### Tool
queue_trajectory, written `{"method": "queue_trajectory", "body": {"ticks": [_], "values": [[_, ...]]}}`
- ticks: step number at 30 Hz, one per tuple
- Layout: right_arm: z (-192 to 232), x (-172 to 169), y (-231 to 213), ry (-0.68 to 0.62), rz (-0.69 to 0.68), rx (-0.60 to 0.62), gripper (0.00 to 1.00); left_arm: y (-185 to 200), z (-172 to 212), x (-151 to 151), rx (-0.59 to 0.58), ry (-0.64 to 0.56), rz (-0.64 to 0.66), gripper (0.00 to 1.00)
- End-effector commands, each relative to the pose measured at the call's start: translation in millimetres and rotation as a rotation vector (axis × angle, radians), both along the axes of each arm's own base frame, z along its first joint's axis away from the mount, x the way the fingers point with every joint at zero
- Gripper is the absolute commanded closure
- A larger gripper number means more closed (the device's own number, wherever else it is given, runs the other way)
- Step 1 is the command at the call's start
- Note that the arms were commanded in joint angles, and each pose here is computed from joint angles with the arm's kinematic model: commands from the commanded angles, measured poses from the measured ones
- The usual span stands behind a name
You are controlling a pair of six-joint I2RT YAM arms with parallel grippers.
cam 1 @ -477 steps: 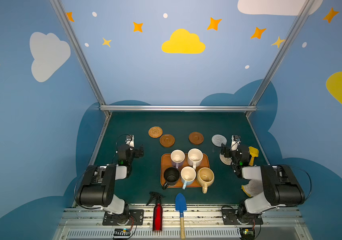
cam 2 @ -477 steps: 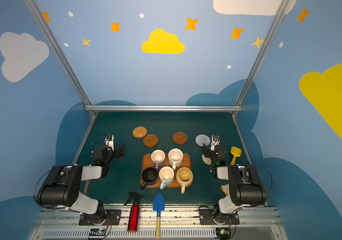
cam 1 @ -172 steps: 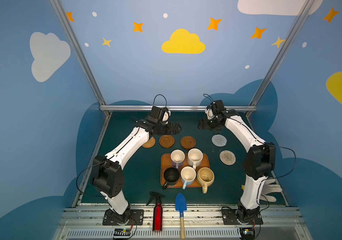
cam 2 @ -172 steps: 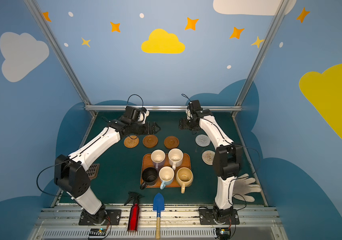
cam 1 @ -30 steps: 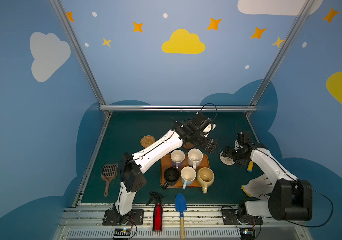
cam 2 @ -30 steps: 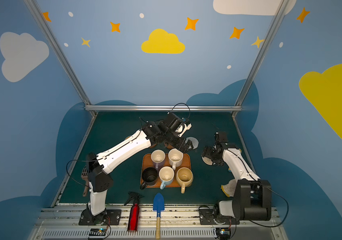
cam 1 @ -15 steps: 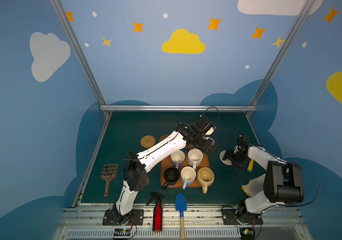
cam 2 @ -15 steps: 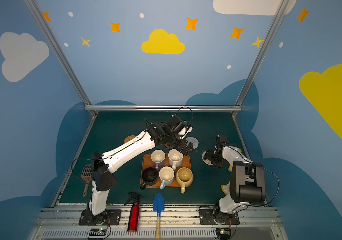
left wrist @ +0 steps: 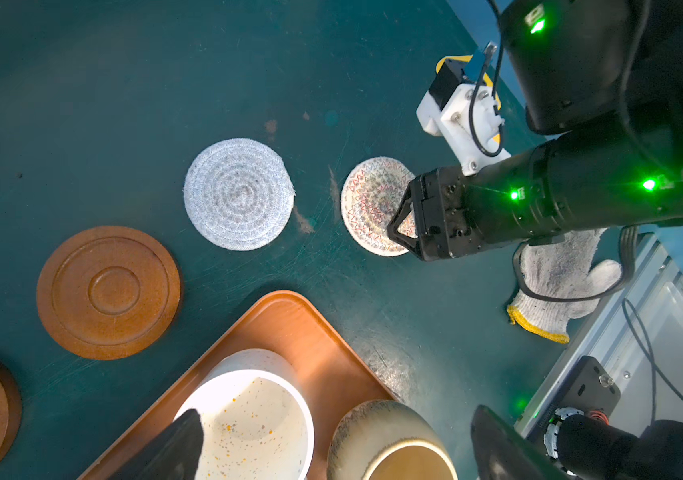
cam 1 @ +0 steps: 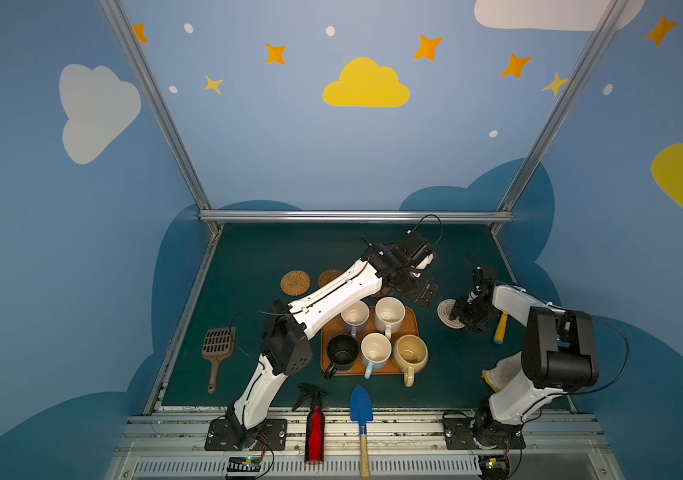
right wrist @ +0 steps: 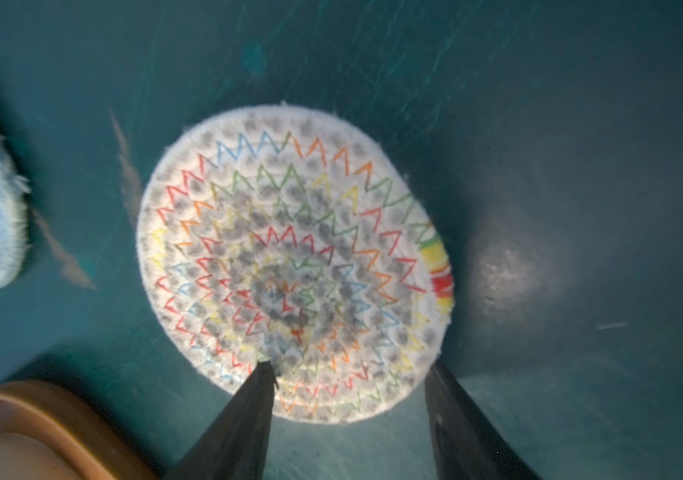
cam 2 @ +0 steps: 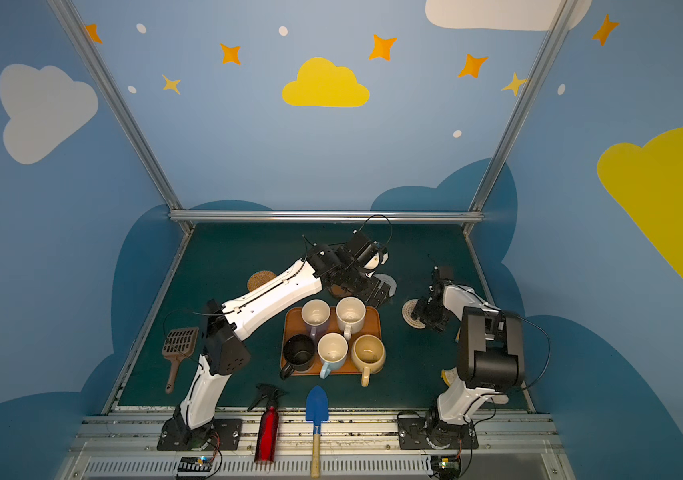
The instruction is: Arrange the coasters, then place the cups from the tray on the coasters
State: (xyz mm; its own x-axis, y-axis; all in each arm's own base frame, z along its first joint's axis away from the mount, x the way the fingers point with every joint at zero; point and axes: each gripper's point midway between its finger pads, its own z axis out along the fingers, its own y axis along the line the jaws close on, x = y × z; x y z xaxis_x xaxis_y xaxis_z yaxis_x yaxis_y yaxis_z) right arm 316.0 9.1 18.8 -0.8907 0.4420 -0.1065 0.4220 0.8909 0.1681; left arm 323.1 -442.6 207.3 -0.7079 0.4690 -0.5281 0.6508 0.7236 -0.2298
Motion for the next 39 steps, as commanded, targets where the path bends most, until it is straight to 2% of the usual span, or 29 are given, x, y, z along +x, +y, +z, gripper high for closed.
{"method": "queue_trajectory", "body": {"ticks": [1,11,26,39], "values": [[-19.6,4.5,-0.4,0.030,0.023,-0.016,0.45,6.6,1.4,-2.9,0.019,0.001,0.008,0.00],[-14.6,34.4,-6.3,0.021,-0.009,-0.022,0.51,25.0,5.7,0.5,0.041,-0.018,0.045,0.00],[-18.2,89.3,-16.2,0.000,-0.032,-0.003,0.50,42.5,11.3,11.9,0.015,-0.022,0.090,0.00],[-18.3,113.8,-20.5,-0.009,-0.039,-0.008,0.50,47.4,10.6,21.9,-0.027,0.001,0.104,0.00]]}}
